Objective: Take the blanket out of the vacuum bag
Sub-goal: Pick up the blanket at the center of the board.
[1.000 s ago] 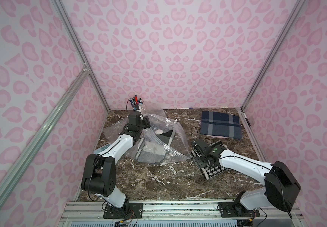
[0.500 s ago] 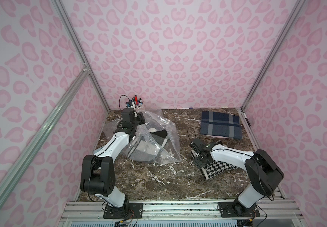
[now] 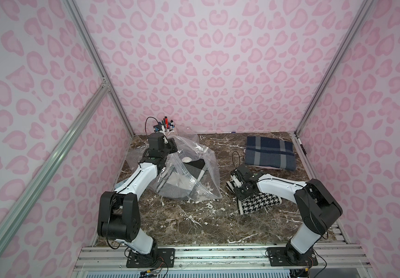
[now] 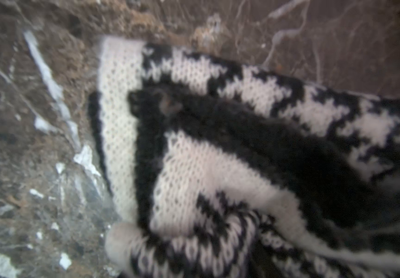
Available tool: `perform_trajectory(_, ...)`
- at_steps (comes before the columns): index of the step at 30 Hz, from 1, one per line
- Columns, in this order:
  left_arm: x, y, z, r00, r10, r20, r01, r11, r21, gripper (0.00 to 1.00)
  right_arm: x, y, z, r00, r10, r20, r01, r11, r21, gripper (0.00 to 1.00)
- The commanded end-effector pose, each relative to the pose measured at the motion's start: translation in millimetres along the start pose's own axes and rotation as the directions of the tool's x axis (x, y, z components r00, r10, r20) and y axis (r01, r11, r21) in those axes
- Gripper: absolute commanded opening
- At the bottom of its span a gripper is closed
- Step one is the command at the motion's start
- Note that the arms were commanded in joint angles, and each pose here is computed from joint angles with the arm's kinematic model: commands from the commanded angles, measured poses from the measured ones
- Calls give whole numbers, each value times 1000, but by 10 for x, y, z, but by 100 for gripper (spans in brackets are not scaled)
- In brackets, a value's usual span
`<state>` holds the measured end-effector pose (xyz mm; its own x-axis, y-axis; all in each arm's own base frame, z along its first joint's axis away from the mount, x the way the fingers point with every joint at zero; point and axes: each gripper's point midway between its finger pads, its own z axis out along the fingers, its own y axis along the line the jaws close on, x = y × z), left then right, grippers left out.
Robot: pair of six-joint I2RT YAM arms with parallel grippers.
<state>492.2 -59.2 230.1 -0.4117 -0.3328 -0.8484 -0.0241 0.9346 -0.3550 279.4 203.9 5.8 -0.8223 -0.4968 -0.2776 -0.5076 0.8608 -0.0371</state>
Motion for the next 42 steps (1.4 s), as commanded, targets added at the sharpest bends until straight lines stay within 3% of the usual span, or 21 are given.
perform_trajectory(1,-74,-6,-19,1000,10,27,-10,1000,-1,4,551,163,194,980,45,-196,-63,994,-88,21)
perform_trajectory(3,-63,0,-13,1000,12,24,-12,1000,-3,4,590,170,204,978,57,-200,-76,993,-88,2)
perform_trajectory(4,-65,-1,-17,1000,12,25,-12,1000,-2,4,603,166,202,977,64,-201,-83,993,-86,0)
perform_trajectory(8,-75,-7,-25,1000,10,27,-10,1000,0,4,580,195,119,979,102,-178,-124,985,-121,0)
perform_trajectory(12,-75,-11,-36,1000,9,30,-9,1000,4,4,392,273,-130,979,179,-93,-198,945,-262,0)
perform_trajectory(22,-27,-16,-45,1000,1,28,-2,1000,17,4,-5,239,-933,910,404,95,-285,776,-563,0)
perform_trajectory(27,17,-6,-27,1000,-13,19,13,1000,20,4,-179,-6,-1388,835,516,192,-297,715,-633,0)
perform_trajectory(36,85,-57,-5,999,-51,5,51,997,58,4,-342,-762,-2013,629,696,346,-339,646,-684,0)
perform_trajectory(42,103,-41,-20,999,-43,1,43,998,50,4,-360,-1170,-2303,538,723,433,-360,662,-658,0)
